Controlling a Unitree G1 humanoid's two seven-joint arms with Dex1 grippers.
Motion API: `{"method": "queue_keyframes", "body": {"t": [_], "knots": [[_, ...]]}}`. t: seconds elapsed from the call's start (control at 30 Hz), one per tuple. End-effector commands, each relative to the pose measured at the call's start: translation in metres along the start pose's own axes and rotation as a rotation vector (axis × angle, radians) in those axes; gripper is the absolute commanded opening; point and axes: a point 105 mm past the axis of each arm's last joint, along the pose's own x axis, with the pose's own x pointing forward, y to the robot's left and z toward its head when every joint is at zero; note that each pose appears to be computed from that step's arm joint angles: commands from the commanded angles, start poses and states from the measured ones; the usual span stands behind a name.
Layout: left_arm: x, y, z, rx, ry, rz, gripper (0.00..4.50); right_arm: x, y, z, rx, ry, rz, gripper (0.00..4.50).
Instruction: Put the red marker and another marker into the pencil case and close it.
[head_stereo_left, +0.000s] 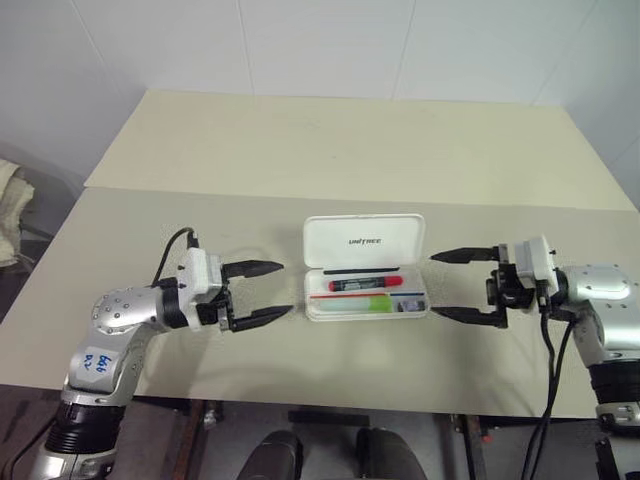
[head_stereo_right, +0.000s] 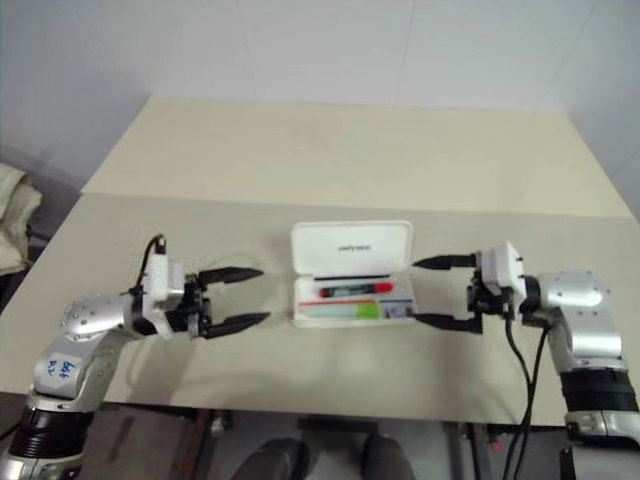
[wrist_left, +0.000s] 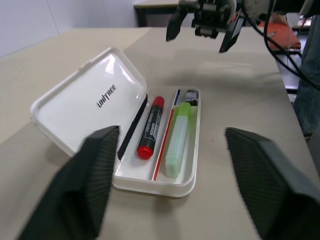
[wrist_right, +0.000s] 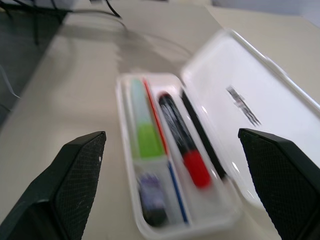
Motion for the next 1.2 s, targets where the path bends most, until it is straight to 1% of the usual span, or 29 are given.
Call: {"method": "queue_keyframes", "body": {"t": [0.03, 0.13, 0.17, 0.2, 0.23, 0.33, 0.37, 0.47, 0.57, 0.7, 0.83, 0.97, 1.07, 1.2], "knots": [[-0.007, 0.008, 0.012, 0.043, -0.037, 0.037, 2.17, -0.016, -0.007, 0.003, -0.073, 0.047, -0.025, 4.50], [-0.006, 0.011, 0.014, 0.045, -0.054, 0.058, 1.18, -0.022, -0.019, 0.002, -0.091, 0.056, -0.083, 4.50], [-0.005, 0.011, 0.015, 0.046, -0.057, 0.061, 0.74, -0.023, -0.022, 0.003, -0.092, 0.051, -0.098, 4.50], [-0.005, 0.012, 0.015, 0.046, -0.063, 0.073, 0.48, -0.022, -0.023, 0.003, -0.092, 0.050, -0.097, 4.50], [-0.005, 0.013, 0.016, 0.046, -0.068, 0.081, 0.06, -0.022, -0.023, 0.002, -0.092, 0.051, -0.093, 4.50], [-0.004, 0.020, 0.016, 0.049, -0.088, 0.158, 0.02, -0.016, -0.016, -0.001, -0.083, 0.046, -0.076, 4.50], [-0.006, 0.029, 0.015, 0.075, -0.082, 0.232, 0.02, -0.015, -0.015, -0.002, -0.081, 0.045, -0.074, 4.50], [-0.010, 0.045, 0.012, 0.116, -0.065, 0.366, 0.02, -0.014, -0.013, -0.002, -0.079, 0.045, -0.073, 4.50], [-0.016, 0.058, 0.011, 0.096, -0.076, 0.494, 0.02, -0.014, -0.012, -0.002, -0.079, 0.047, -0.072, 4.50], [-0.007, 0.068, -0.018, -0.006, 0.011, 0.591, 0.02, -0.014, -0.014, -0.001, -0.080, 0.051, -0.080, 4.50], [0.011, 0.083, -0.042, -0.099, 0.057, 0.623, 0.02, -0.010, -0.012, -0.001, -0.077, 0.042, -0.073, 4.50], [0.030, 0.089, -0.056, -0.146, 0.080, 0.582, 0.02, -0.005, -0.011, 0.000, -0.077, 0.032, -0.069, 4.50], [0.049, 0.093, -0.053, -0.151, 0.054, 0.527, 0.02, -0.001, -0.010, 0.001, -0.078, 0.022, -0.066, 4.50], [0.066, 0.091, -0.035, -0.134, -0.027, 0.437, 0.02, 0.001, -0.008, 0.001, -0.076, 0.014, -0.067, 4.50]]}}
